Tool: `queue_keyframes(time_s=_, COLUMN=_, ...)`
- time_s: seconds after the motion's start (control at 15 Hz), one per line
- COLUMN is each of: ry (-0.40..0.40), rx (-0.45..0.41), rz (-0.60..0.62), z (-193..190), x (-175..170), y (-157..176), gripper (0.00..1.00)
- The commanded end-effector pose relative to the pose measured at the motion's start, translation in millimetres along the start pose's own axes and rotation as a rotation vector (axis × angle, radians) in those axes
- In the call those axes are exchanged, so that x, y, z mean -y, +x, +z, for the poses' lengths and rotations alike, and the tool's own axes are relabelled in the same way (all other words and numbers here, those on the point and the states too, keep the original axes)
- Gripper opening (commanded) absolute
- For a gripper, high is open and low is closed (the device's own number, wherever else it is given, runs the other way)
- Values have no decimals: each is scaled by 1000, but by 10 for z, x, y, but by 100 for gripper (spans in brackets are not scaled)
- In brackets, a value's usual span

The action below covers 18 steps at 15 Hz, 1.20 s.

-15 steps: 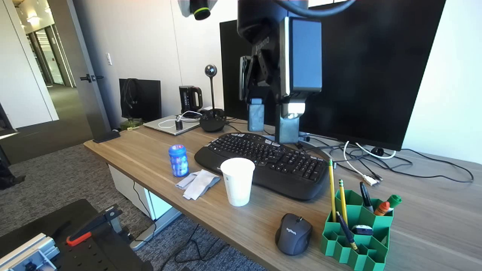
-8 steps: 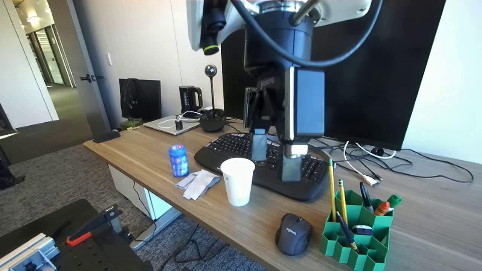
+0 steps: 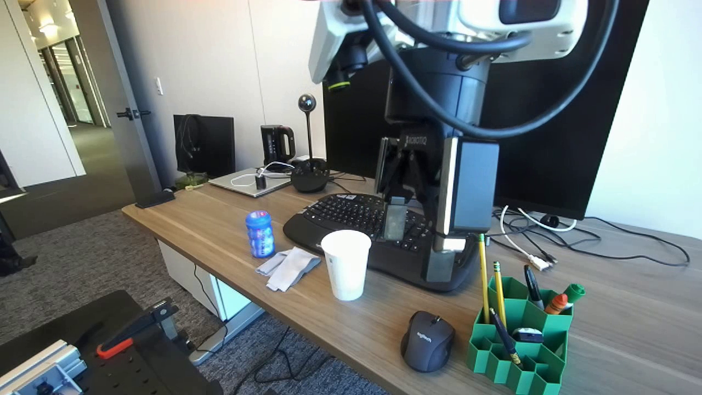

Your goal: Pick up the pencil and put it in the cup

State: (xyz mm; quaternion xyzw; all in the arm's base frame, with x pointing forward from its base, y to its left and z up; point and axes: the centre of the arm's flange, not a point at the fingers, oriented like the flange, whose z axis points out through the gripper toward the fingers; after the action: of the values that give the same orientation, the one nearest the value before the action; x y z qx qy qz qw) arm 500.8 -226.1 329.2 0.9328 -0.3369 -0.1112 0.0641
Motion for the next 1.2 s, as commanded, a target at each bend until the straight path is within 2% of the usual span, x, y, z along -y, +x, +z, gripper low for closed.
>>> queue_keyframes(time_s=0.0, ry=40, rx=12, rz=-8, z=-94, x=-83, y=257, gripper=100)
queue_keyframes(time_s=0.47, ry=64, rx=-25, rz=-58, z=-141, x=-170, y=433, gripper=100)
queue_keyframes(time_s=1.13, ry=58, rx=-29, rz=-50, z=-141, x=-138, y=362, gripper=100)
